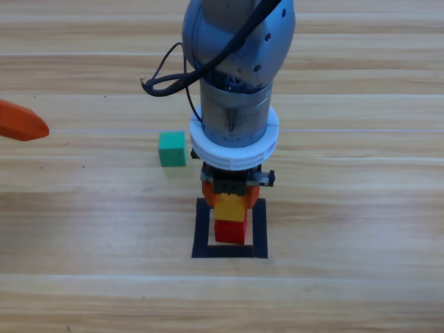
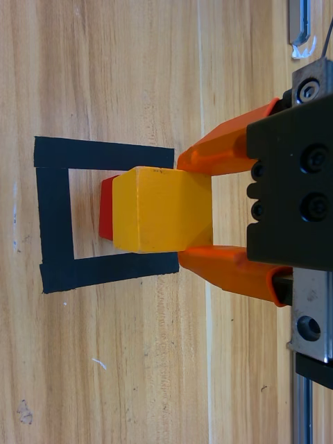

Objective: Stack the blocks in the rectangular block: red at the bottom, yellow in the middle, green on top

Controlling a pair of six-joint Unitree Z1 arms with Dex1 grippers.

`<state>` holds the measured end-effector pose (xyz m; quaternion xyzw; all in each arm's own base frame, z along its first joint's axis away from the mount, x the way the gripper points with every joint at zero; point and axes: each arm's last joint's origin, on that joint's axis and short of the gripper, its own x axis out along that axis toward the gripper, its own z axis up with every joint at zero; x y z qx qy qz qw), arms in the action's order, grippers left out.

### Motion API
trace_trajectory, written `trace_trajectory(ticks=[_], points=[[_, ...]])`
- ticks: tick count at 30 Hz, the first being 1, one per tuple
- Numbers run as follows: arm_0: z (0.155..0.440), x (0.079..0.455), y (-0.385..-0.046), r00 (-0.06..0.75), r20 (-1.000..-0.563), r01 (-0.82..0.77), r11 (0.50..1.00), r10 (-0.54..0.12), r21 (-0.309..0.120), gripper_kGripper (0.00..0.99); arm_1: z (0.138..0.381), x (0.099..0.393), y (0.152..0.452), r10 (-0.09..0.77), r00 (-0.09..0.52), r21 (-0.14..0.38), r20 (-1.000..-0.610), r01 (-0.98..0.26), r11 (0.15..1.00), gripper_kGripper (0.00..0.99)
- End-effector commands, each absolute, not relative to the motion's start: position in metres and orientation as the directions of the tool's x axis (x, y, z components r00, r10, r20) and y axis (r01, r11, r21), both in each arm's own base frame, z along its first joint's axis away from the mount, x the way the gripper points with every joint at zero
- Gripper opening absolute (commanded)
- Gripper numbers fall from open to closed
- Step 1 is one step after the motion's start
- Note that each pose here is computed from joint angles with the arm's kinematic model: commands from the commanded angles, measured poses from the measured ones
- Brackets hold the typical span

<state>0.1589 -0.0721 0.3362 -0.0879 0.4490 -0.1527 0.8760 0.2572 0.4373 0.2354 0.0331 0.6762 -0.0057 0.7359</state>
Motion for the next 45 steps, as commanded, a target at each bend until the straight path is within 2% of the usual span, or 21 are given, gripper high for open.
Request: trace_trajectory(ticks=[1, 2, 3, 4, 9, 12, 15, 18, 21, 24, 27, 29, 31, 32, 33, 36, 38, 41, 45], points=[[0.332, 0.157, -0.069, 0.541, -0.769, 0.174, 0.939, -0.342, -0.296, 0.948, 0.186, 0.248, 0.453, -0.047, 0.013, -0.047, -0.999, 0.018, 0.999, 0.287], [0.332, 0.157, -0.069, 0.540, -0.768, 0.175, 0.939, -0.343, -0.297, 0.948, 0.186, 0.247, 0.452, -0.051, 0.014, -0.051, -0.999, 0.018, 0.999, 0.695], [0.332, 0.157, -0.069, 0.540, -0.768, 0.175, 0.939, -0.343, -0.297, 0.948, 0.186, 0.248, 0.452, -0.053, 0.017, -0.052, -0.998, 0.017, 0.998, 0.954], [0.332, 0.157, -0.069, 0.541, -0.767, 0.175, 0.939, -0.344, -0.297, 0.948, 0.186, 0.248, 0.452, -0.053, 0.017, -0.052, -0.998, 0.017, 0.998, 0.990], [0.331, 0.158, -0.069, 0.540, -0.768, 0.175, 0.939, -0.343, -0.297, 0.948, 0.193, 0.248, 0.453, -0.034, 0.027, -0.034, -0.999, 0.009, 0.999, 0.990], [0.330, 0.159, -0.069, 0.538, -0.771, 0.173, 0.940, -0.341, -0.295, 0.948, 0.209, 0.248, 0.453, -0.002, 0.055, -0.002, -0.998, -0.009, 1.000, 0.990], [0.331, 0.160, -0.070, 0.543, -0.767, 0.172, 0.939, -0.343, -0.298, 0.948, 0.259, 0.239, 0.449, 0.078, 0.151, 0.067, -0.986, -0.073, 0.995, 0.990], [0.338, 0.163, -0.070, 0.571, -0.747, 0.152, 0.938, -0.341, -0.312, 0.948, 0.314, 0.222, 0.437, 0.162, 0.246, 0.124, -0.956, -0.163, 0.979, 0.990], [0.349, 0.174, -0.074, 0.596, -0.728, 0.117, 0.934, -0.338, -0.338, 0.948, 0.360, 0.206, 0.422, 0.253, 0.304, 0.173, -0.919, -0.266, 0.948, 0.990], [0.359, 0.195, -0.083, 0.603, -0.722, 0.094, 0.929, -0.339, -0.357, 0.946, 0.387, 0.198, 0.402, 0.262, 0.353, 0.155, -0.898, -0.305, 0.940, 0.990], [0.367, 0.225, -0.094, 0.591, -0.735, 0.079, 0.930, -0.333, -0.358, 0.946, 0.389, 0.192, 0.381, 0.211, 0.375, 0.096, -0.903, -0.303, 0.948, 0.989], [0.370, 0.257, -0.106, 0.562, -0.775, 0.045, 0.947, -0.288, -0.319, 0.946, 0.386, 0.190, 0.361, 0.203, 0.381, 0.086, -0.902, -0.302, 0.949, 0.989], [0.370, 0.294, -0.130, 0.518, -0.825, 0.030, 0.968, -0.228, -0.249, 0.946, 0.383, 0.185, 0.322, 0.266, 0.397, 0.147, -0.878, -0.305, 0.941, 0.989], [0.365, 0.316, -0.154, 0.477, -0.859, 0.033, 0.980, -0.186, -0.194, 0.948, 0.379, 0.181, 0.302, 0.305, 0.400, 0.189, -0.864, -0.303, 0.934, 0.990], [0.360, 0.328, -0.165, 0.458, -0.874, 0.033, 0.985, -0.164, -0.167, 0.948, 0.373, 0.179, 0.286, 0.331, 0.402, 0.222, -0.854, -0.294, 0.930, 0.990], [0.339, 0.362, -0.209, 0.377, -0.925, 0.023, 0.999, -0.053, -0.048, 0.948, 0.354, 0.174, 0.252, 0.407, 0.391, 0.296, -0.826, -0.314, 0.902, 0.990], [0.318, 0.383, -0.241, 0.322, -0.947, 0.016, 1.000, 0.018, 0.024, 0.946, 0.339, 0.172, 0.238, 0.442, 0.371, 0.322, -0.817, -0.342, 0.883, 0.990], [0.287, 0.394, -0.269, 0.267, -0.962, 0.021, 0.998, 0.058, 0.066, 0.946, 0.322, 0.167, 0.226, 0.483, 0.346, 0.342, -0.804, -0.396, 0.852, 0.990], [0.262, 0.392, -0.286, 0.221, -0.973, 0.014, 0.997, 0.070, 0.075, 0.946, 0.313, 0.167, 0.221, 0.474, 0.331, 0.318, -0.816, -0.428, 0.846, 0.990]])
